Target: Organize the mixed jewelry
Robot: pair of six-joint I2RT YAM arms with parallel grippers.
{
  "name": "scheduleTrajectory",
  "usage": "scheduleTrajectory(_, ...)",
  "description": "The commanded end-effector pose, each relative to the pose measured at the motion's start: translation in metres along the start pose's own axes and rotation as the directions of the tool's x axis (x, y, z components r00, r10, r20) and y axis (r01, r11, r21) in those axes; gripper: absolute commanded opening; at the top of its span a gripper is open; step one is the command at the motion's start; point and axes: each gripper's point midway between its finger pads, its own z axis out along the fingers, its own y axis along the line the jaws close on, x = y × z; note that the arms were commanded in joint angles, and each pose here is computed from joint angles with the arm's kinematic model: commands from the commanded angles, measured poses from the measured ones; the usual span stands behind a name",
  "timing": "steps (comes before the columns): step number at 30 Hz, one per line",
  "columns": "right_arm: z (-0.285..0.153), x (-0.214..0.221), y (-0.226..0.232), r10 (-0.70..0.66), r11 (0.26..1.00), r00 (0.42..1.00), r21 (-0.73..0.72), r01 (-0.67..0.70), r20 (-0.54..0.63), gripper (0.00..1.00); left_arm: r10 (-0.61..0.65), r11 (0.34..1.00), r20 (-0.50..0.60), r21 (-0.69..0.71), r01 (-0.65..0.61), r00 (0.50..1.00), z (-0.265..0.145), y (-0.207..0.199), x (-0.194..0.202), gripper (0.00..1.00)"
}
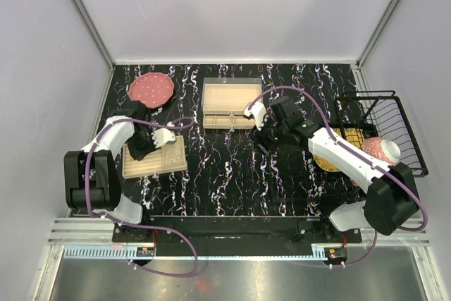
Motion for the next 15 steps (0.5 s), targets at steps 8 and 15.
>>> scheduleTrajectory(8,-0.006,-0.018,-0.007,-0.022,1.000,0.999,0.024,0.021,0.039,0.54,0.006,1.000,-0.002,-0.005,-0.006,1.000,0.004,0.009,-0.005,0.00)
scheduleTrajectory(15,-0.006,-0.017,-0.007,-0.019,1.000,0.999,0.024,0.019,0.036,0.54,0.001,1.000,-0.001,0.002,-0.001,1.000,0.009,0.009,-0.009,0.00)
